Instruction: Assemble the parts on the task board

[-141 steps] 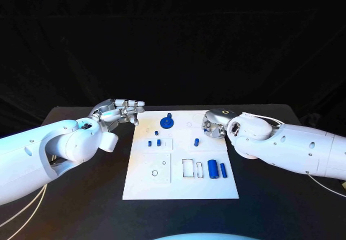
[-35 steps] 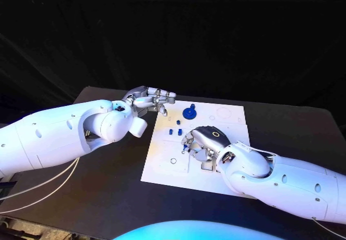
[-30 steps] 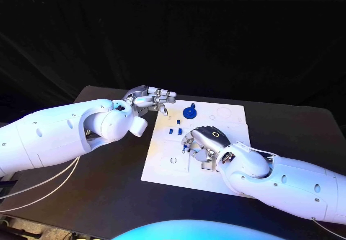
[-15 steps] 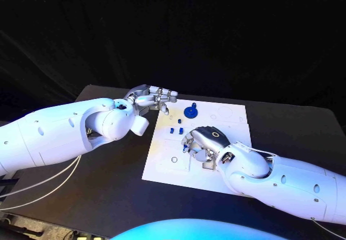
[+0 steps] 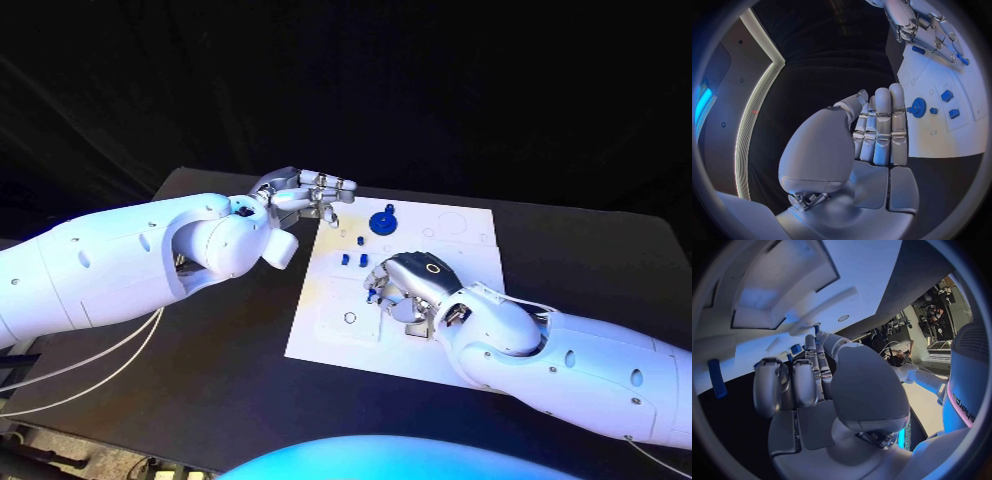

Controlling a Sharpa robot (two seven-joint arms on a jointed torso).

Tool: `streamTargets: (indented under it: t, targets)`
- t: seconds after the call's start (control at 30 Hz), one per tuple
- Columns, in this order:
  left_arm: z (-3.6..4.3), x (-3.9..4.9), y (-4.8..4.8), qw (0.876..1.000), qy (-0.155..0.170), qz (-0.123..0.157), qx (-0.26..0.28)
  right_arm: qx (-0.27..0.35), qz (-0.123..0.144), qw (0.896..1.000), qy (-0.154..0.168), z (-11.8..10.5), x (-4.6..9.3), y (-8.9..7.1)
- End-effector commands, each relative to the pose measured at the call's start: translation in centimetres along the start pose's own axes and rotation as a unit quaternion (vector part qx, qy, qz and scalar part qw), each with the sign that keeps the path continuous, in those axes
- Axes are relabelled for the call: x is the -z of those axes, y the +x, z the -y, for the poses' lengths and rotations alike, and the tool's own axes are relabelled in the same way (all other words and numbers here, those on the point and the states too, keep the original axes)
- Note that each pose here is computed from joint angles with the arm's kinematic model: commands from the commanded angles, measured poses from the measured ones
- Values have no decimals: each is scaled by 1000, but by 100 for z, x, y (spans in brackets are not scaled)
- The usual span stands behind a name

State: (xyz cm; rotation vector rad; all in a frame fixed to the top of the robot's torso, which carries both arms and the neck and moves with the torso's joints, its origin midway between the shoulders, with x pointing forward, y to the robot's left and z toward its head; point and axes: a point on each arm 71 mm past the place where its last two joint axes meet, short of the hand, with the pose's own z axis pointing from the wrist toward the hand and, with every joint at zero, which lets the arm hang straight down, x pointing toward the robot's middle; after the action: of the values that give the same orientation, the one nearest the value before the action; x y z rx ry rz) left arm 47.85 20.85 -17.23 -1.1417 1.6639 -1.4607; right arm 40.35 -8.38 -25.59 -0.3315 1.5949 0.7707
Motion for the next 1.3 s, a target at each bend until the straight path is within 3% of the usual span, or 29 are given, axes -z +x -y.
streamTargets:
  t: [0.03, 0.73, 1.3]
  targets:
    - [13, -4, 16, 1000, 4, -6, 0, 9, -10, 1000, -5, -6, 8, 21]
    - [11, -7, 4, 1000, 3, -5, 0, 11, -15, 1000, -8, -8, 12, 29]
    - [11, -5, 11, 1000, 3, -7, 0, 21, -45, 999, -1, 3, -21, 93]
